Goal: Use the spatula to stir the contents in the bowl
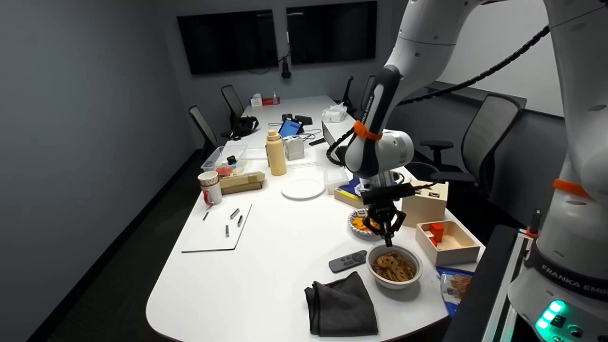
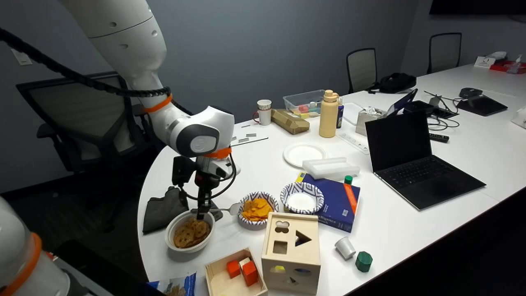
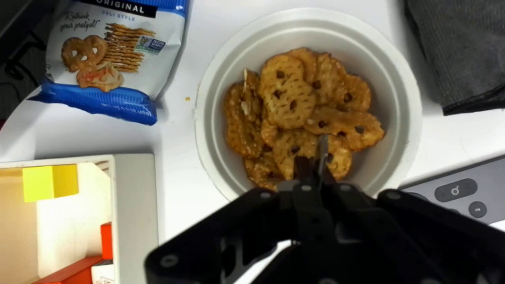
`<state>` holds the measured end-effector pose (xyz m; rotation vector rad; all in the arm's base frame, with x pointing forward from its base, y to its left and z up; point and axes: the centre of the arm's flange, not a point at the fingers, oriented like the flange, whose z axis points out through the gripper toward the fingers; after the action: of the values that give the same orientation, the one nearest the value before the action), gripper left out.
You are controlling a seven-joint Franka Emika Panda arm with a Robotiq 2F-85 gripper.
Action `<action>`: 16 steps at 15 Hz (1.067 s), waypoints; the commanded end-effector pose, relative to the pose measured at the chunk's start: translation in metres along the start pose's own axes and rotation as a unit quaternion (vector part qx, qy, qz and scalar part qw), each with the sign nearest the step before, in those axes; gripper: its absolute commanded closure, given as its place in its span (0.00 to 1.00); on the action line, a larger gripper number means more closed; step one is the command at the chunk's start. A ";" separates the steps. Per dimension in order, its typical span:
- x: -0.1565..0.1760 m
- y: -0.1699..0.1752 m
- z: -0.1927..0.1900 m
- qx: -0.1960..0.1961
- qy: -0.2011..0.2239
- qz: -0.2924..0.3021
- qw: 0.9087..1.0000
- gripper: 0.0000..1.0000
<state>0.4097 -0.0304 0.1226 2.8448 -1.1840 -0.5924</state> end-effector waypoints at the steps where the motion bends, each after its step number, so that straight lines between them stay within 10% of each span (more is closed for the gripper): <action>1: 0.004 0.002 -0.003 -0.011 0.027 0.010 1.000 0.99; 7: 0.020 0.003 0.003 -0.015 0.028 0.009 0.999 0.99; 8: 0.021 0.001 0.004 -0.017 0.026 0.007 0.999 0.71; 16: 0.011 0.007 -0.008 -0.009 0.030 -0.002 0.999 0.19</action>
<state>0.4173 -0.0445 0.1140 2.8118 -1.1798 -0.5442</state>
